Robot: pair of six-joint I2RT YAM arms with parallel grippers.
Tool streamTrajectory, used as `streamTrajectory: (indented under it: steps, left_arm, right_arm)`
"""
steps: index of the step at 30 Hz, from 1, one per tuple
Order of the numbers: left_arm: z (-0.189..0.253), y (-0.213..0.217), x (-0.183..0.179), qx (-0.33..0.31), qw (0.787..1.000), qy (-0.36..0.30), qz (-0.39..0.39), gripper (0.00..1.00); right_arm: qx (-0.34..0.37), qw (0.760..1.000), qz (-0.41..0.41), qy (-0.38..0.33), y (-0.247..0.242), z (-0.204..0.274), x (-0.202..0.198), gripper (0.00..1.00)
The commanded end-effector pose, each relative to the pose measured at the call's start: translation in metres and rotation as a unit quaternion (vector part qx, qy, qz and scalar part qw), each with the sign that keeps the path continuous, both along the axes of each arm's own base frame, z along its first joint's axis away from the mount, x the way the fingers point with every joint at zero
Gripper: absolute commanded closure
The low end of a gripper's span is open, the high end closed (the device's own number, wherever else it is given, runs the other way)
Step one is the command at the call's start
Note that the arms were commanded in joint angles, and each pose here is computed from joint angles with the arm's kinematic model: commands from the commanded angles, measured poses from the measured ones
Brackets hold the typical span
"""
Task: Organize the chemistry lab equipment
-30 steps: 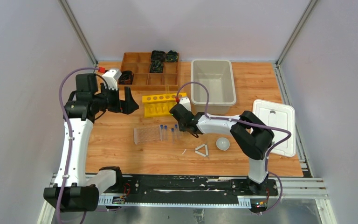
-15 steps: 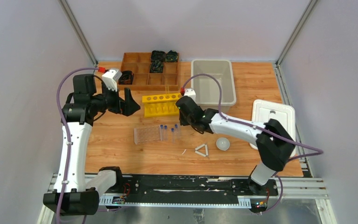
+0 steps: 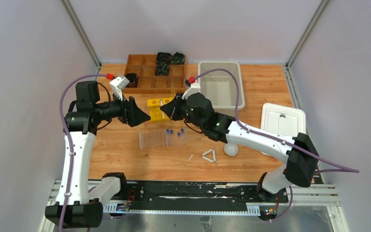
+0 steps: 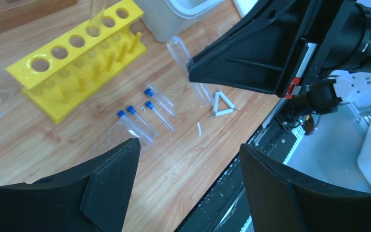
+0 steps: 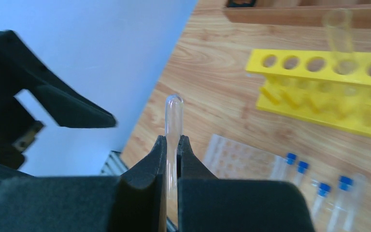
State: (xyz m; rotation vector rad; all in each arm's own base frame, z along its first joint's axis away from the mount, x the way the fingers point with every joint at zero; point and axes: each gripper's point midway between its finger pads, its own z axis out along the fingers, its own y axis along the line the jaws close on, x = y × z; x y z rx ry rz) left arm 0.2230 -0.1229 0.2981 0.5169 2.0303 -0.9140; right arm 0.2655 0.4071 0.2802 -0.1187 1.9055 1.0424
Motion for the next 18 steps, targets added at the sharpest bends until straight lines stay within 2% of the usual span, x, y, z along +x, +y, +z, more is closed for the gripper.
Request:
streamTrajectory:
  steps: [1,10,18]
  left_arm:
    - [0.013,-0.014,-0.017,-0.043,0.998,-0.008,-0.050,0.21]
    - [0.015,-0.017,-0.019,-0.054,0.997,-0.002,-0.062,0.29]
    - [0.012,-0.020,-0.017,-0.075,0.994,0.029,-0.068,0.40]
  right_arm:
    - [0.133,0.990,0.040,-0.006,0.032,0.066,-0.014,1.00]
    - [0.182,0.980,0.075,-0.010,0.054,0.084,-0.032,1.00]
    - [0.166,0.981,0.073,-0.068,0.062,0.102,-0.048,1.00]
